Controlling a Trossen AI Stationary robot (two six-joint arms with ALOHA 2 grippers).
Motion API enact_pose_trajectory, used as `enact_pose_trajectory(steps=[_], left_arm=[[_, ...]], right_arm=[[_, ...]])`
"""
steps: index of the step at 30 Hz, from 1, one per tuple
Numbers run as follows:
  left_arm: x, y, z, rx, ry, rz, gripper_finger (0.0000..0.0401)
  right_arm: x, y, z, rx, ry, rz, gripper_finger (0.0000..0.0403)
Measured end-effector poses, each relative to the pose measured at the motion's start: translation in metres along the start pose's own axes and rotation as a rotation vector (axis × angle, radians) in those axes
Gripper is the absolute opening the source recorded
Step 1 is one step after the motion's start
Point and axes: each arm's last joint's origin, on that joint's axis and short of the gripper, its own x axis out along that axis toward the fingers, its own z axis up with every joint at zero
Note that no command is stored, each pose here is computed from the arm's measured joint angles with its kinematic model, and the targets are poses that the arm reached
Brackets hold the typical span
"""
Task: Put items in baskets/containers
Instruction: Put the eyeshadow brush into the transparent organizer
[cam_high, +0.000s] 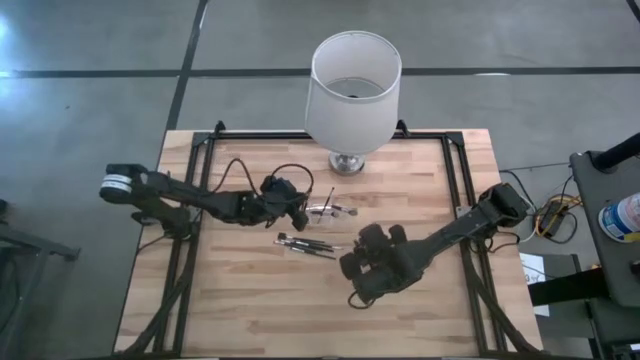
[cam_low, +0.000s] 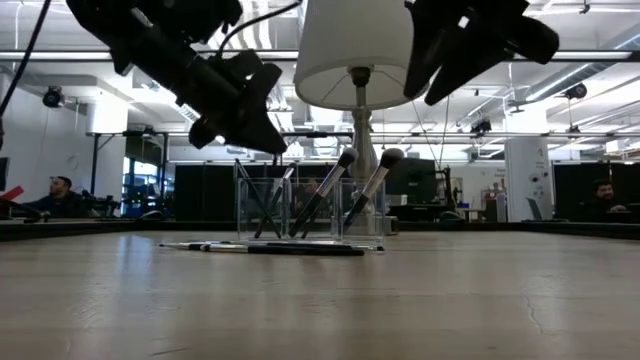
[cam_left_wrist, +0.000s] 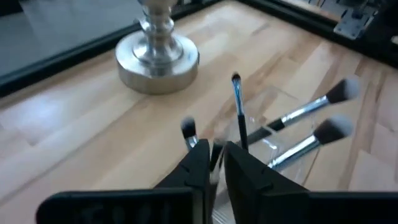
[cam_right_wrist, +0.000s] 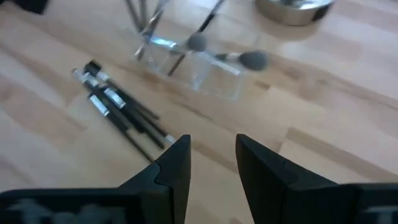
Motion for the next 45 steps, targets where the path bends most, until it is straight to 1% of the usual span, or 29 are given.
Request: enact_pose_trajectory(steps=[3, 9, 12, 14, 17, 19, 21, 23, 25, 27, 30, 32, 35, 37, 39, 43, 45], left_arm=[[0.004, -0.002, -0.006, -0.003, 0.023, 0.008, 0.0056], [0.0, -0.005, -0.007, 0.003, 0.025, -0.004, 0.0106], [-0.013, -0.008, 0.002, -0.005, -0.013, -0.044, 0.012], [-0.026, -0.01, 0.01, -0.004, -0.046, -0.082, 0.0124], [-0.048, -0.014, 0.02, 0.004, -0.086, -0.146, 0.0126], [-0.064, -0.015, 0.021, 0.013, -0.077, -0.179, 0.0126], [-0.077, -0.015, 0.015, 0.027, -0.018, -0.191, 0.0126], [-0.086, -0.013, 0.003, 0.048, 0.083, -0.171, 0.0125], [-0.093, -0.01, -0.013, 0.066, 0.189, -0.125, 0.0124], [-0.096, -0.007, -0.028, 0.056, 0.265, -0.09, 0.0124], [-0.094, -0.003, -0.047, -0.056, 0.312, -0.061, 0.0124], [-0.088, 0.002, -0.054, -0.093, 0.297, -0.023, 0.0124], [-0.079, 0.013, -0.062, -0.092, 0.239, 0.057, 0.0123], [-0.069, 0.018, -0.065, -0.084, 0.222, 0.066, 0.0122], [-0.057, 0.024, -0.071, -0.069, 0.24, 0.056, 0.0119], [-0.037, 0.024, -0.078, -0.035, 0.253, -0.023, 0.0113], [-0.031, 0.022, -0.084, -0.015, 0.266, -0.021, 0.0113]], right_arm=[[0.0, 0.005, -0.001, -0.019, 0.031, 0.04, 0.0127], [0.004, 0.005, -0.005, -0.034, 0.095, 0.053, 0.013], [0.005, 0.005, -0.006, -0.058, 0.116, 0.058, 0.013], [0.006, 0.009, -0.007, -0.095, 0.115, 0.08, 0.013], [0.01, 0.018, -0.01, -0.183, 0.162, 0.156, 0.0129], [0.017, 0.028, -0.013, -0.21, 0.213, 0.224, 0.0124], [0.028, 0.035, -0.014, -0.222, 0.244, 0.266, 0.0116], [0.04, 0.042, -0.014, -0.212, 0.239, 0.294, 0.0108], [0.051, 0.045, -0.015, -0.216, 0.237, 0.277, 0.01], [0.058, 0.047, -0.017, -0.219, 0.238, 0.265, 0.0092], [0.058, 0.046, -0.018, -0.199, 0.246, 0.251, 0.008], [0.055, 0.045, -0.016, -0.194, 0.246, 0.255, 0.0071], [0.046, 0.043, -0.013, -0.195, 0.245, 0.266, 0.0061], [0.043, 0.042, -0.012, -0.185, 0.246, 0.269, 0.0056], [0.042, 0.042, -0.012, -0.178, 0.247, 0.268, 0.0053], [0.041, 0.042, -0.012, -0.178, 0.248, 0.268, 0.0052], [0.042, 0.041, -0.012, -0.18, 0.249, 0.265, 0.0052]])
